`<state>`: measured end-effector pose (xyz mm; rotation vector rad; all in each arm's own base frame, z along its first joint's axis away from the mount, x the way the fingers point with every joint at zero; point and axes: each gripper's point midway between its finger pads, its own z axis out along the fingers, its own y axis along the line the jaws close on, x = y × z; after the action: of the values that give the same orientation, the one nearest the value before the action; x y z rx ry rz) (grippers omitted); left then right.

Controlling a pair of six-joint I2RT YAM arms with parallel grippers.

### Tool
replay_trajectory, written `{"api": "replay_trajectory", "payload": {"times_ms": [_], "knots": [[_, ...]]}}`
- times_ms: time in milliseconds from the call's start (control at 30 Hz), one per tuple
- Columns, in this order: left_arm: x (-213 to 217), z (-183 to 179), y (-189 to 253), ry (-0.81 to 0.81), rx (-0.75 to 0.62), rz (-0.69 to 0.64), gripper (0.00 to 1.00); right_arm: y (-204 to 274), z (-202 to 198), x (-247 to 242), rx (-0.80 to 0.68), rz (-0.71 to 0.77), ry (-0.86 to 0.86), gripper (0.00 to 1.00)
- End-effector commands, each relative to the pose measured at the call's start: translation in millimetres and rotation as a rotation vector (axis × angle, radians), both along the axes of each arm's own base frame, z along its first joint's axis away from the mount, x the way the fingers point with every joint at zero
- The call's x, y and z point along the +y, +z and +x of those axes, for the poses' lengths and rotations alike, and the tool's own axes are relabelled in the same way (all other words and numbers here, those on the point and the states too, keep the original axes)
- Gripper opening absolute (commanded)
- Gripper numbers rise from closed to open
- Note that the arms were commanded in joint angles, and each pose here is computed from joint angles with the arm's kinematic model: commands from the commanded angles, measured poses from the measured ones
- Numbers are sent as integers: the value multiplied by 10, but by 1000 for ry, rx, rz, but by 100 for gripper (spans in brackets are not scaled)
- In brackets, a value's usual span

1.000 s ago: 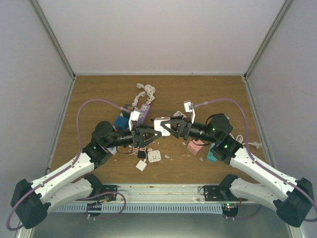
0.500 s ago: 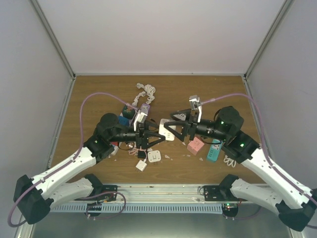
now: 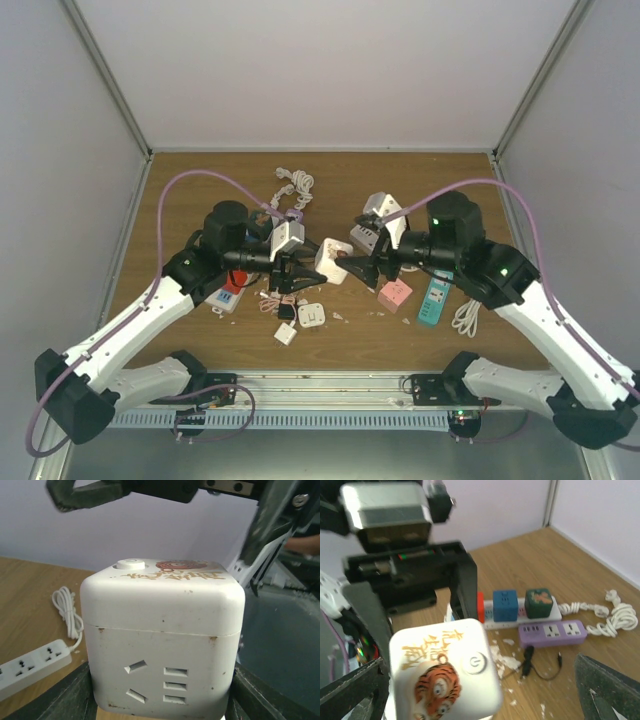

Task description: Insert the plug

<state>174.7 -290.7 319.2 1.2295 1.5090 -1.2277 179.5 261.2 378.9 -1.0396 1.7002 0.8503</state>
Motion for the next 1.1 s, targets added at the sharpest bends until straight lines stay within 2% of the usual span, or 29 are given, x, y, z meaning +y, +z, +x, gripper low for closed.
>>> {"api": "replay_trajectory", "payload": {"times_ms": [0, 233, 367, 433, 567, 800, 867, 967, 1067], "knots": [[70, -9, -80, -25, -216, 54, 41, -388, 39, -22, -76, -236, 62, 99], [125, 112, -323, 20, -285, 141, 40, -581, -197, 170, -55, -285, 243, 98], [128, 44, -408, -19, -283, 141, 40, -684, -154, 254, -56, -308, 244, 97], [131, 12, -414, -33, -285, 134, 40, -724, -117, 289, -58, -316, 244, 92], [120, 25, -444, -37, -259, 149, 40, -780, -173, 390, -26, -317, 321, 78], [125, 20, -473, -37, -260, 147, 40, -917, -157, 424, 8, -354, 342, 76], [127, 7, -472, -42, -261, 143, 41, -930, -190, 439, 25, -348, 363, 69], [127, -47, -455, -65, -257, 132, 45, -928, -249, 465, 44, -340, 405, 49], [137, -48, -450, -58, -262, 129, 52, -927, -219, 452, 36, -345, 388, 38]]}}
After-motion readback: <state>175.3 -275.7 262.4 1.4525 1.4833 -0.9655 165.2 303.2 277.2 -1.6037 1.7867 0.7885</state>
